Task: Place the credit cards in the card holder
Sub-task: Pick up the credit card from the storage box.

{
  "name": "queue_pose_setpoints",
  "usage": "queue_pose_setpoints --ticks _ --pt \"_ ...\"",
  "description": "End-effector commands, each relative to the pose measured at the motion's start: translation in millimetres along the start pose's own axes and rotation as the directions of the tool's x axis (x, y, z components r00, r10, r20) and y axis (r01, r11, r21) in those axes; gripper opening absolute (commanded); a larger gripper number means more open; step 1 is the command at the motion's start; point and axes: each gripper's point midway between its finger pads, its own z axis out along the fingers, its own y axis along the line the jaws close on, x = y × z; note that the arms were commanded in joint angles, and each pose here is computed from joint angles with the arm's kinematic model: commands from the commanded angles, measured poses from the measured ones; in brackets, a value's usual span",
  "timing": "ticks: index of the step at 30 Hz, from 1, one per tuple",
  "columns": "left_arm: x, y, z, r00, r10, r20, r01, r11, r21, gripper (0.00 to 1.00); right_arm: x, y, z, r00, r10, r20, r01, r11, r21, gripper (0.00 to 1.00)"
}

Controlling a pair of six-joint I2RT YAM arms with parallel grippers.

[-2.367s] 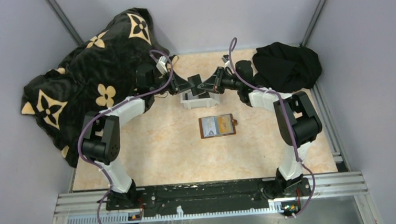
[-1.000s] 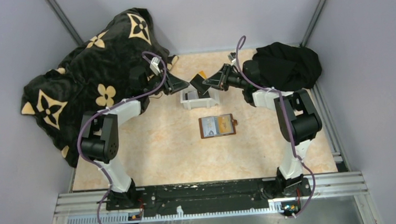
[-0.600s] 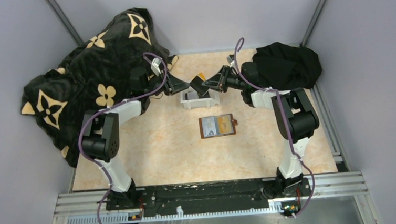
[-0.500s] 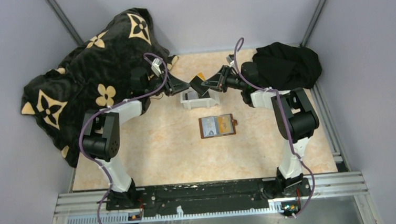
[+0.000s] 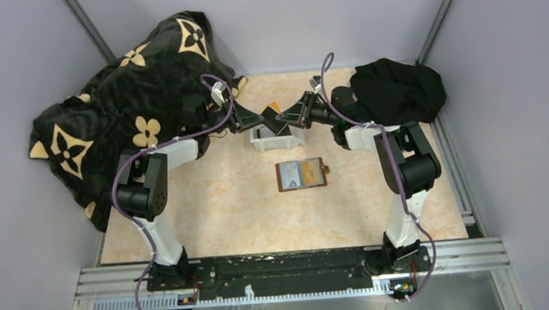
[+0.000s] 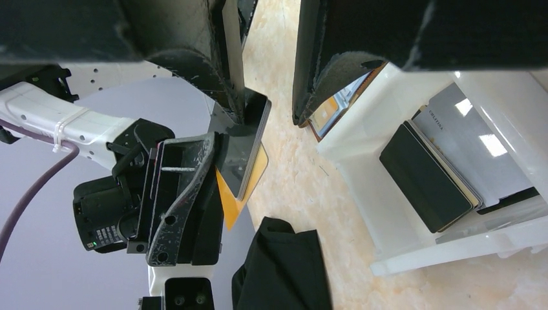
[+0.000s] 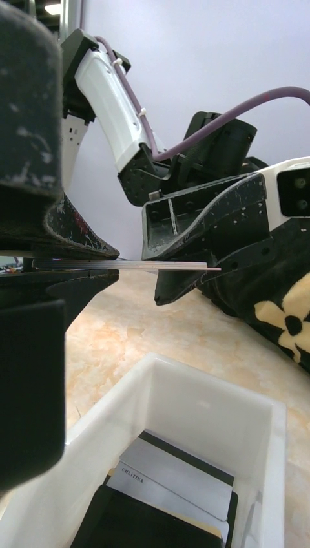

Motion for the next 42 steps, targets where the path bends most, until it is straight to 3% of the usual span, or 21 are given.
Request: queue_pose_setpoints --ticks 1,5,10,13,23,42 --pt "-4.3 -11.9 7.1 0.999 0.033 0.001 -0.033 0.998 0.047 0.38 1.6 18.8 5.5 0.998 -0.065 -0.005 0.065 0.996 -0.066 0.09" --pt "-2.6 -11.6 6.9 0.999 0.035 0.0 -0.035 0.998 0.046 0.33 2.3 19.9 8.1 0.998 -0.067 -0.009 0.066 0.995 -0.07 0.09" --pt "-1.6 -11.7 5.9 0.999 0.041 -0.002 -0.041 0.998 0.05 0.07 2.5 18.1 8.8 0.998 -0.065 -0.011 0.065 0.995 -0.07 0.09" --pt "-0.6 -8.9 5.9 0.999 0.041 -0.005 -0.04 0.998 0.04 0.0 0.0 16.9 7.1 0.998 -0.064 -0.003 0.064 0.996 -0.07 0.1" --pt "0.8 0.5 5.0 0.999 0.034 -0.006 -0.034 0.999 0.009 0.01 -13.0 12.7 -1.4 0.998 -0.055 0.024 0.056 0.996 -0.068 0.11" --pt "-8.7 12.8 -0.4 1.0 0.015 0.022 -0.015 1.0 -0.016 0.17 -7.2 12.0 -7.7 0.998 -0.054 0.011 0.055 0.996 -0.076 0.11"
